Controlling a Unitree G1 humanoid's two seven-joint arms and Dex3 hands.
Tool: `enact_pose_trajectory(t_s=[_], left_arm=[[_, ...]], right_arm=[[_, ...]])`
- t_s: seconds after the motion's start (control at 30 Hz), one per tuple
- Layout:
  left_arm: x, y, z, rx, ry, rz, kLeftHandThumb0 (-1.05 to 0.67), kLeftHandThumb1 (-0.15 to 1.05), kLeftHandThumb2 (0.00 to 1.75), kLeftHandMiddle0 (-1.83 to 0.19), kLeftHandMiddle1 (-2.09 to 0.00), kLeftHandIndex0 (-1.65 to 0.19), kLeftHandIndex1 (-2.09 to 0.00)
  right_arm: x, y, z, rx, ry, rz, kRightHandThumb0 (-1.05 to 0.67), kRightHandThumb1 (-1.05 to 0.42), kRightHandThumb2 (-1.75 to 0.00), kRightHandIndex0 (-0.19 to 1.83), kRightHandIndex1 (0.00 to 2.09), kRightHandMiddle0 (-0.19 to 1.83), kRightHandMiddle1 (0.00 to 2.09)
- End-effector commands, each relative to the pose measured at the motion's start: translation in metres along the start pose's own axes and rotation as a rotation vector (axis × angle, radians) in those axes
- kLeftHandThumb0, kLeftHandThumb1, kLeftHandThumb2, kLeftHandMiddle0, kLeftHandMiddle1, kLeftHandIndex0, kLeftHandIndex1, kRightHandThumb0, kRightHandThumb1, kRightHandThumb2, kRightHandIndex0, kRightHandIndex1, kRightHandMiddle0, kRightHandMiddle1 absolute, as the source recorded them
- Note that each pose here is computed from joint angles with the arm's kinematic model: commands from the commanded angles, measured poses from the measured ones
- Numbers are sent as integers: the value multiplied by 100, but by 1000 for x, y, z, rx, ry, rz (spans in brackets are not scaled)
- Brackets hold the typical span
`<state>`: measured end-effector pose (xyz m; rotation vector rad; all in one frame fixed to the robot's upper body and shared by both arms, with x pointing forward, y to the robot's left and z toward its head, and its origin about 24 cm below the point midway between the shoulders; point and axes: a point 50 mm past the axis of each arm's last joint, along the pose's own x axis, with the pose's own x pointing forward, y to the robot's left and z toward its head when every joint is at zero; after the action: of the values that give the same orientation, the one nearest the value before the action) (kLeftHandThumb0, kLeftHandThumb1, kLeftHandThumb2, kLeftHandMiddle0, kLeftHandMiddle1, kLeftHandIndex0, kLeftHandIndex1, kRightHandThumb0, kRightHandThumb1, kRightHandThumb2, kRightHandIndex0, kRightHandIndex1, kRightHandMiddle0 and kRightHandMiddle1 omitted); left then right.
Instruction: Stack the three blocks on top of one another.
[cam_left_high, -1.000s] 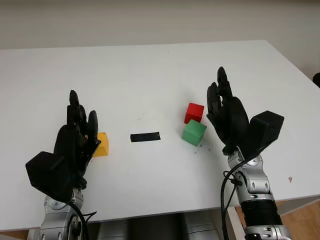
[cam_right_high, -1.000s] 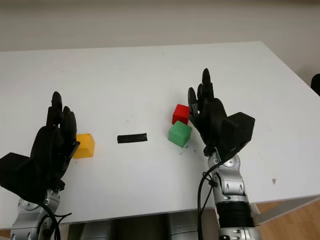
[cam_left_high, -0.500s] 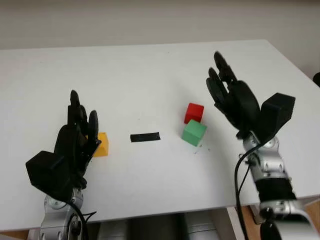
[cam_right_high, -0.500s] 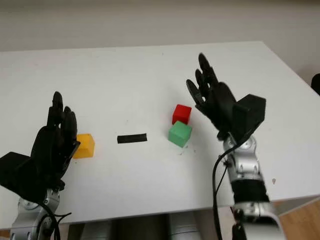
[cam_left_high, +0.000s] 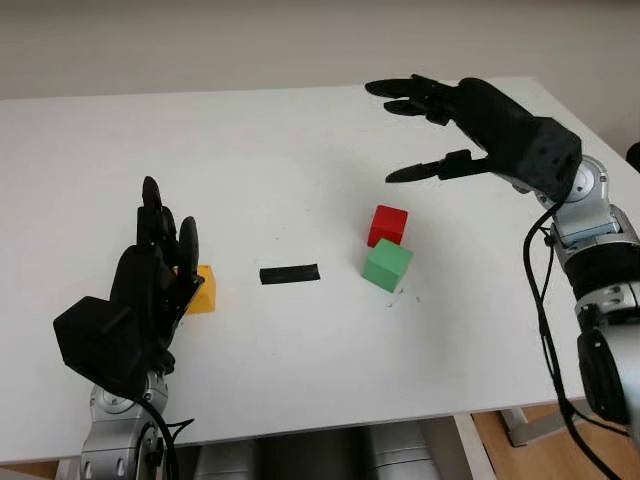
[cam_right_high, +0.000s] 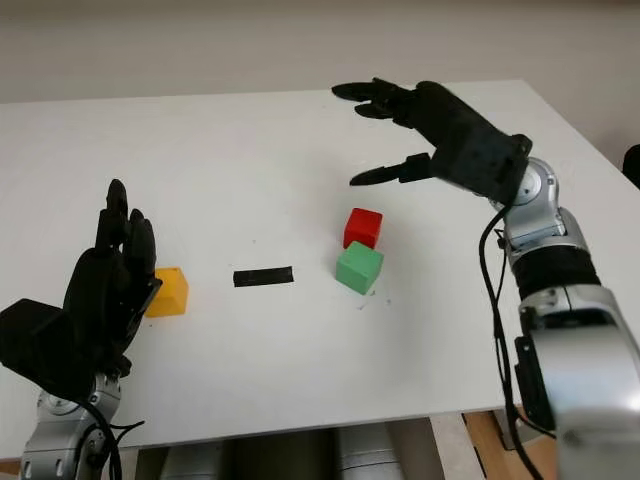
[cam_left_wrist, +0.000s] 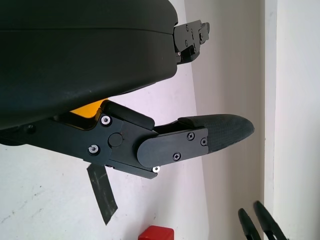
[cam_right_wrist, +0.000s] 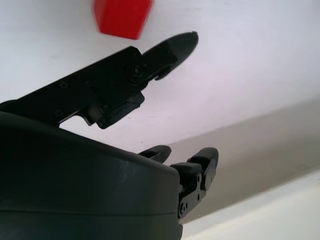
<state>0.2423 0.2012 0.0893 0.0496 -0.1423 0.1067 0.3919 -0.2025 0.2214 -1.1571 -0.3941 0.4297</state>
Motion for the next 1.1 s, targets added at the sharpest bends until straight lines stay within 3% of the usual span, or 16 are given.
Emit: enact_pose_trajectory(t_s=[0.0, 0.13, 0.27, 0.5, 0.8, 1.07], left_arm=[[4, 1, 8, 10, -38, -9, -74, 105, 60, 19, 0, 19, 0], [6, 1, 9, 9, -36, -11, -74, 105, 59, 19, 0, 19, 0], [6, 2, 8, 15, -32, -7, -74, 105, 60, 19, 0, 19, 0], [6, 1, 7, 6, -19, -2, -74, 105, 60, 19, 0, 19, 0], [6, 1, 6, 14, -14, -5, -74, 105, 60, 19, 0, 19, 0], [5, 0, 5, 12, -7, -8, -73, 105, 60, 19, 0, 19, 0]], right_arm=[[2, -16, 6, -124, -12, -7, -48, -79, -6, 35, 23, 23, 50], [6, -11, 10, -359, -35, 72, -33, -80, -6, 32, 21, 21, 46], [4, -9, 11, -624, -101, 99, -34, -78, -5, 40, 16, 33, 25], [1, -6, 9, -930, -230, 105, -43, -77, -5, 46, 15, 42, 21], [-1, 0, 6, -1022, -318, 121, -41, -78, -5, 47, 12, 47, 18], [-3, 12, 3, -943, -310, 138, -42, -80, -6, 47, 9, 49, 14]])
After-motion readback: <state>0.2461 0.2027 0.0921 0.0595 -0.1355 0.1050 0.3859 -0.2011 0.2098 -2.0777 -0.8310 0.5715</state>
